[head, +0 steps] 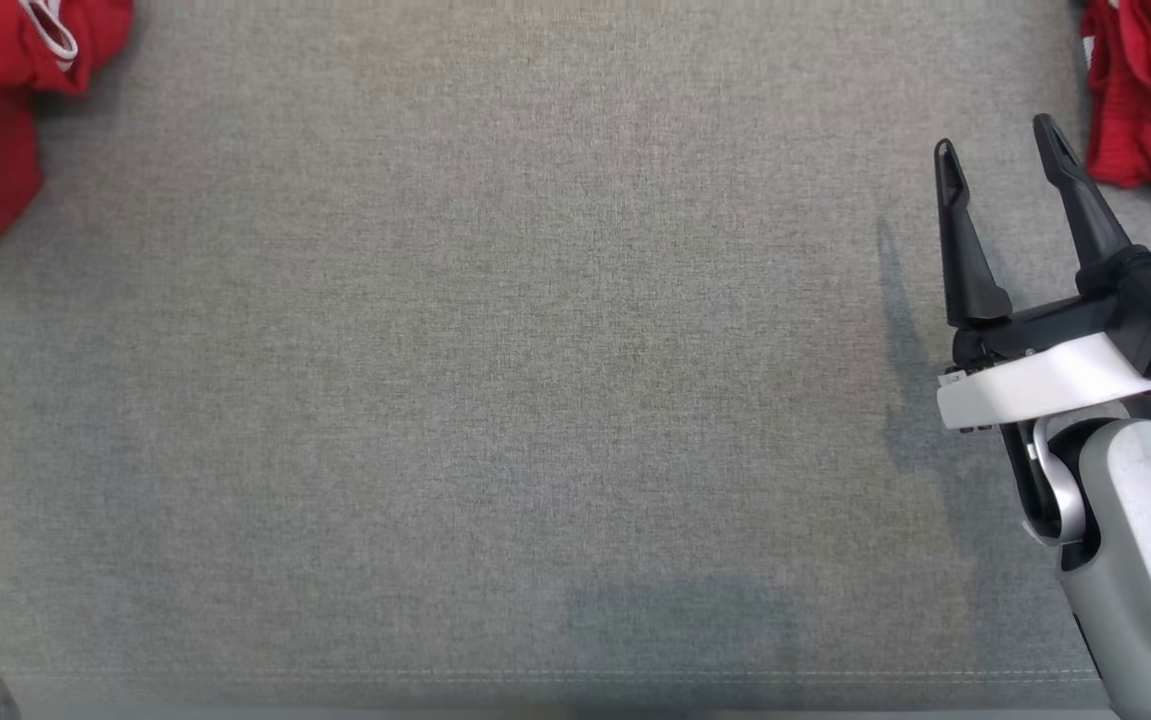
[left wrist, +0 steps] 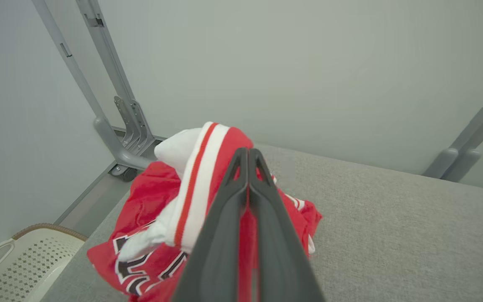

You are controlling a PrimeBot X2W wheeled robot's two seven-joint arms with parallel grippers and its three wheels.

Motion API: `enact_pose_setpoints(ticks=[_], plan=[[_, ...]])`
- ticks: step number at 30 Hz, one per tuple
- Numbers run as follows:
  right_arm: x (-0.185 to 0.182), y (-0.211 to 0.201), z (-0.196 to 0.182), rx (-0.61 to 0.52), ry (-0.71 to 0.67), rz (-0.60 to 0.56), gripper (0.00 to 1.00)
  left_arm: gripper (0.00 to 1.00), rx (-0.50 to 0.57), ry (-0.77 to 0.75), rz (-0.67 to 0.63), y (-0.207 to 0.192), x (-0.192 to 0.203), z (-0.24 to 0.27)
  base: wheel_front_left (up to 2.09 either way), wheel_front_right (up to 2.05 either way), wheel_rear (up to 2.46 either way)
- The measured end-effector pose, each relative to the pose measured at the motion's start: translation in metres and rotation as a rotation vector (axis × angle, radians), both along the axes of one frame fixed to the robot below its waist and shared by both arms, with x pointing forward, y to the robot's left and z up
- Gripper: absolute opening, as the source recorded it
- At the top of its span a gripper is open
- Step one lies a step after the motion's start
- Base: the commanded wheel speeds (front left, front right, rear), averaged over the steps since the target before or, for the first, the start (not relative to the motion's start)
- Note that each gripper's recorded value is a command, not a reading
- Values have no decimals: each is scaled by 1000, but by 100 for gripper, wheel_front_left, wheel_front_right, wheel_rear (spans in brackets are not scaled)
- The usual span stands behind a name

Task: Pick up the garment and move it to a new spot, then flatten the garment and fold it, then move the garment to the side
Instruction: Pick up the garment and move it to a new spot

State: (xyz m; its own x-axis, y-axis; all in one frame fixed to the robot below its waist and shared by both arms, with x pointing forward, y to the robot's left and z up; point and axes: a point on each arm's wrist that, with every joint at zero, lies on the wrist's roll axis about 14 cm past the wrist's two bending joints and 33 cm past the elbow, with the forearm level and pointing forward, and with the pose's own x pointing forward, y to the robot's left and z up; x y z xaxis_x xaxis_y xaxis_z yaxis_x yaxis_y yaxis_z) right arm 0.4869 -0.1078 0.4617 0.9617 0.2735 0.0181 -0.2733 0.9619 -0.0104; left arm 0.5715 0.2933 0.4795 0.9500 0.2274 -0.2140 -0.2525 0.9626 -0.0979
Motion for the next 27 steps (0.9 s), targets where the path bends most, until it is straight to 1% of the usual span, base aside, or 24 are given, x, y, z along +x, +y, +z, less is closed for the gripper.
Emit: enact_pose_setpoints(ticks=[5, 9, 10, 14, 17, 19, 22, 24, 25, 26, 27], plan=[[-4, 1, 14, 16, -27, -8, 100, 0, 32, -152, -121, -34, 13, 54, 0, 0, 0], [-10, 4, 27, 41, -49, -16, 100, 0, 49, -230, -236, -69, 13, 83, 0, 0, 0], [-14, 6, 35, 53, -63, -18, 100, 0, 45, -265, -302, -91, 10, 96, 0, 0, 0], [-22, 1, 47, 61, -83, -38, 100, 0, 14, -328, -448, -149, 1, 120, 0, 0, 0], [-33, -6, 51, 75, -79, -63, 100, 0, -61, -361, -543, -198, -12, 131, 0, 0, 0], [-40, -13, 50, 80, -70, -83, 100, 0, -120, -346, -611, -234, -24, 125, 0, 0, 0], [-49, -21, 52, 85, -66, -110, 100, 0, -220, -259, -697, -279, -48, 96, 0, 0, 0], [-53, -24, 56, 93, -74, -126, 100, 0, -252, -189, -723, -289, -61, 70, 0, 0, 0], [-55, -26, 58, 96, -77, -134, 100, 0, -259, -151, -726, -289, -66, 56, 0, 0, 0], [-59, -31, 60, 97, -83, -150, 100, 0, -258, -86, -746, -292, -78, 31, 0, 0, 0], [-60, -35, 61, 94, -86, -161, 100, 0, -261, -64, -759, -296, -83, 23, 0, 0, 0]])
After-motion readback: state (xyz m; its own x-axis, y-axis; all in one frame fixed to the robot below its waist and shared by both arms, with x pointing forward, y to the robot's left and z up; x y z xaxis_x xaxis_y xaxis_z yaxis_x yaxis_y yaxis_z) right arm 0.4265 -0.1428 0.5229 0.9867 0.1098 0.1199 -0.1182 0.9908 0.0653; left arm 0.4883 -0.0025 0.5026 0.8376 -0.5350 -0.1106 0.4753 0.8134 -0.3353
